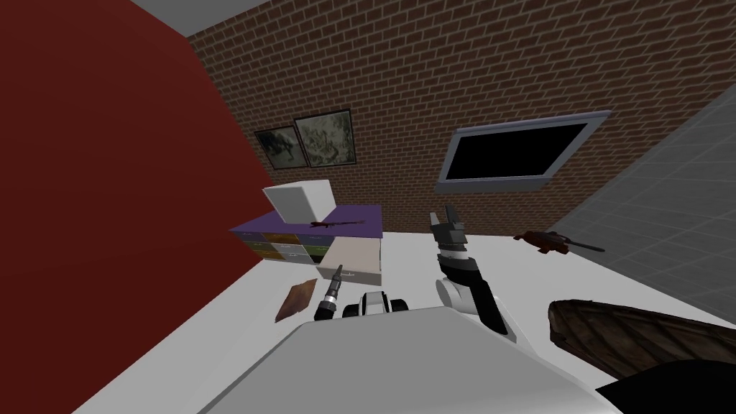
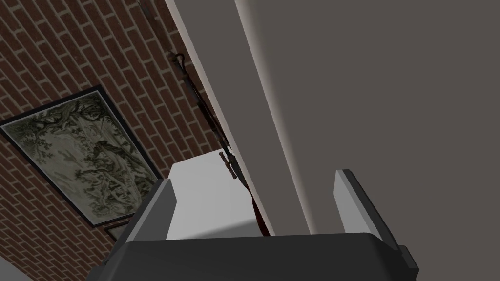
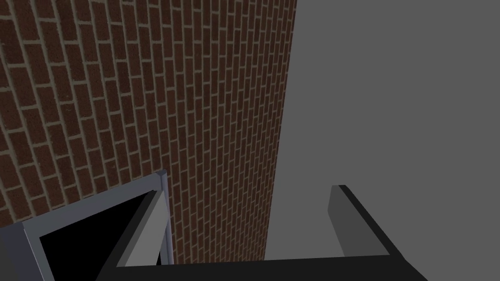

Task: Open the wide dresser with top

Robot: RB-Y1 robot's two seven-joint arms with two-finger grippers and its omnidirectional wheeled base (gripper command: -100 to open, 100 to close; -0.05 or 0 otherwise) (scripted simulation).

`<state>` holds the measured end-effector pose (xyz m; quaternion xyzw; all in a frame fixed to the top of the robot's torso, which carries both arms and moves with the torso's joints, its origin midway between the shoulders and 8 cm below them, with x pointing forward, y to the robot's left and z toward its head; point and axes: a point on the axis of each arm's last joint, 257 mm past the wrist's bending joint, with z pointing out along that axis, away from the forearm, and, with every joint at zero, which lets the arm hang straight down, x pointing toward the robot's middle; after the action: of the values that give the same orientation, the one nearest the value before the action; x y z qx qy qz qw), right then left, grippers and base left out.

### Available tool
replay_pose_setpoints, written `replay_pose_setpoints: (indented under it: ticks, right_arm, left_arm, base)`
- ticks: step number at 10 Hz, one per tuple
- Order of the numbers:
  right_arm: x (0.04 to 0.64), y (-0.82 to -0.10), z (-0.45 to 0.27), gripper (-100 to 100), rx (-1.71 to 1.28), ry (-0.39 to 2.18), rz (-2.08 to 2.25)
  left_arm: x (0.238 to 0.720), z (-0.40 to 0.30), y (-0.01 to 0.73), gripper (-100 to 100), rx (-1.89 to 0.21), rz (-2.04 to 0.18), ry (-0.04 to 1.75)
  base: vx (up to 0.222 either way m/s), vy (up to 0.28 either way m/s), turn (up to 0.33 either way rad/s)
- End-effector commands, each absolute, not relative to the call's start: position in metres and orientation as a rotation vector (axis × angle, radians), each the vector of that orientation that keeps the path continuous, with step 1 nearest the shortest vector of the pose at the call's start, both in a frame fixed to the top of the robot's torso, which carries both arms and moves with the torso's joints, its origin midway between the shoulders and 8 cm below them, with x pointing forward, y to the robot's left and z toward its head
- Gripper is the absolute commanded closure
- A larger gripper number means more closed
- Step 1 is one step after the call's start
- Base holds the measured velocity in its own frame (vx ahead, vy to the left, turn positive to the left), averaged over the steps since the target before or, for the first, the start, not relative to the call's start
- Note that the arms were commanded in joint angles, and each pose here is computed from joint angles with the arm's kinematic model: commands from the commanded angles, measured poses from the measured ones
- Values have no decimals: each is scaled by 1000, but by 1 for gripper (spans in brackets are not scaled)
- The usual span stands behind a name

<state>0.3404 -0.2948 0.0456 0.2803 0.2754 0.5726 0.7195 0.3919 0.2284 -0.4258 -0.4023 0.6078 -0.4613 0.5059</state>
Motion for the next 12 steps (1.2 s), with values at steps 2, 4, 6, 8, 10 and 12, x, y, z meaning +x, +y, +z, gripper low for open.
replay_pose_setpoints:
  ticks: [2,4,6,8,10,12]
  right_arm:
    - [340,-295,46,0,620,609,1266]
    - [340,-295,46,0,620,609,1266]
    - [340,-295,46,0,620,609,1266]
    - [340,-295,46,0,620,609,1266]
    - [340,-295,46,0,620,609,1266]
    - [340,-295,46,0,620,609,1266]
  left_arm:
    - [420,-408,233,-100,-962,-1130,1474]
    - [429,-404,236,-100,-963,-1130,1483]
    - [448,-391,240,-100,-958,-1138,1489]
    - [435,-407,243,0,-987,-1119,1513]
    - [431,-414,244,0,-999,-1110,1525]
    - [429,-416,245,0,-1005,-1106,1529]
  base:
    - [-56,-41,56]
    - [-51,-27,30]
    - [-79,-44,60]
    - [-18,-8,7]
    - [0,0,0]
    - [0,0,0]
